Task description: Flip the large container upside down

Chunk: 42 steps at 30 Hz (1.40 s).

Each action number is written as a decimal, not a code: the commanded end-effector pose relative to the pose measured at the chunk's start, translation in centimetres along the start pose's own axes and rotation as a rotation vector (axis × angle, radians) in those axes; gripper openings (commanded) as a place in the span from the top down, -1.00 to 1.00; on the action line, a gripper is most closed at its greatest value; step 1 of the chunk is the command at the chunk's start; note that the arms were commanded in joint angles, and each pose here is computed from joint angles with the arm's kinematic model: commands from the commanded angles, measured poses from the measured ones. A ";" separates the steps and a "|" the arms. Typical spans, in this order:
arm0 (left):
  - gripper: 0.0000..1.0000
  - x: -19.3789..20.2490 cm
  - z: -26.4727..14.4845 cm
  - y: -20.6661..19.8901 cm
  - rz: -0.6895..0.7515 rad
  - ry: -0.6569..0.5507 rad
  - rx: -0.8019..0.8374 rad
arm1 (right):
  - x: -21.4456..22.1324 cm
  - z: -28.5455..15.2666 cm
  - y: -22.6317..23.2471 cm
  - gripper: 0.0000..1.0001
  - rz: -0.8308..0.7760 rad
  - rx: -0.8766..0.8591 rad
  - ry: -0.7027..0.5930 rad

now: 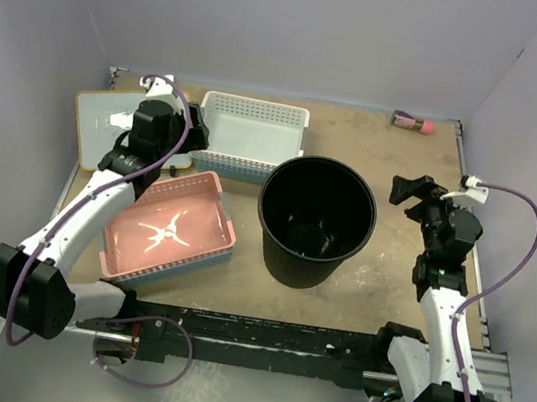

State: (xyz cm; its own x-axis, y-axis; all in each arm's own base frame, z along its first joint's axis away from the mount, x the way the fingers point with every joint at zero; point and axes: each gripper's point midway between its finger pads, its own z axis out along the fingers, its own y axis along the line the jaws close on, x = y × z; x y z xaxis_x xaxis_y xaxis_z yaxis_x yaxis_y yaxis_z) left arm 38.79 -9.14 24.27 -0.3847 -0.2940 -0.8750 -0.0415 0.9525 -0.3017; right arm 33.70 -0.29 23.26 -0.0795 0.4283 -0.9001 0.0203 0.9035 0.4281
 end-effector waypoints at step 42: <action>-0.58 3.1 0.2 -2.2 -0.003 0.059 0.096 | -3.0 -6.7 9.7 -0.92 -0.339 -0.015 0.730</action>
State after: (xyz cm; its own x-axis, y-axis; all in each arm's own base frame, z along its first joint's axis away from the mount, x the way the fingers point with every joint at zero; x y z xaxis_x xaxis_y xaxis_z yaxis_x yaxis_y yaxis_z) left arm 36.08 -11.95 19.72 -0.5035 -0.2722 -0.8200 0.0367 0.9415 -0.3351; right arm 32.05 8.71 31.96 -0.6106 0.1053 -0.7849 -0.1316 0.9638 0.2317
